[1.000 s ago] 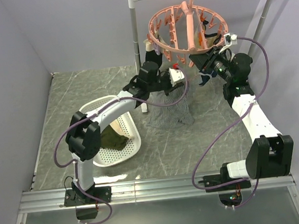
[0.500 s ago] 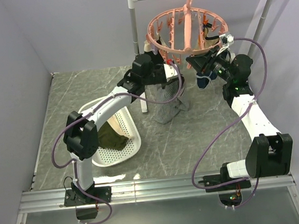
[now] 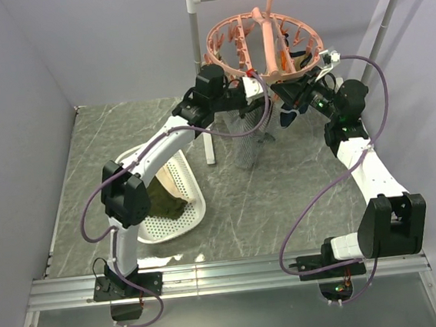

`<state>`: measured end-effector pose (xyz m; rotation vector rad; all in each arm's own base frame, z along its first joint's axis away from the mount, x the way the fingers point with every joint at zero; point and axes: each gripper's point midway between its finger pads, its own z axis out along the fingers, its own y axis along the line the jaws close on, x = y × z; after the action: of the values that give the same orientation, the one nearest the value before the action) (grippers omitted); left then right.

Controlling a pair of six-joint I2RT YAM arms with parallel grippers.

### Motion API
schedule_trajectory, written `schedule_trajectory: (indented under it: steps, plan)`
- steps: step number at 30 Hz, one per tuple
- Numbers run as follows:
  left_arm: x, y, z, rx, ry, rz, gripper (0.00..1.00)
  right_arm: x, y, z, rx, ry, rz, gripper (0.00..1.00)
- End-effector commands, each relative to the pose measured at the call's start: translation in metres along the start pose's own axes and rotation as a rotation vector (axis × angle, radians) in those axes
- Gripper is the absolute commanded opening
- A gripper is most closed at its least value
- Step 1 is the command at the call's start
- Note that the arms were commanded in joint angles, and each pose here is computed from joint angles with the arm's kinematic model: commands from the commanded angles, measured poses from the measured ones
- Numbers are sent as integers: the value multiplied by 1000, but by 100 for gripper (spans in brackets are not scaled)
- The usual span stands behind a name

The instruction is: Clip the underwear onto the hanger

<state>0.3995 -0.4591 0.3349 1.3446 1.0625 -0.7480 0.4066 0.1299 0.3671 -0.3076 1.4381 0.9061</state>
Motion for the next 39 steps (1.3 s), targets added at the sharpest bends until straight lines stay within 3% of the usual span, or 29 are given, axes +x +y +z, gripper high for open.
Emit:
schedule_trajectory:
  steps: [1, 7, 17, 39]
  plan:
    - [-8, -6, 1, 21, 6, -30, 0, -13, 5, 0, -13, -54, -26, 0]
    - [0, -7, 1, 25, 36, -94, 0, -17, 7, 0, -27, -65, -33, 0]
    - [0, -4, 8, 6, 87, -330, 0, -13, 8, -1, -47, -77, -94, 0]
    - [-10, -3, 3, 3, 41, -486, 0, -6, 13, -5, -98, -90, -194, 0]
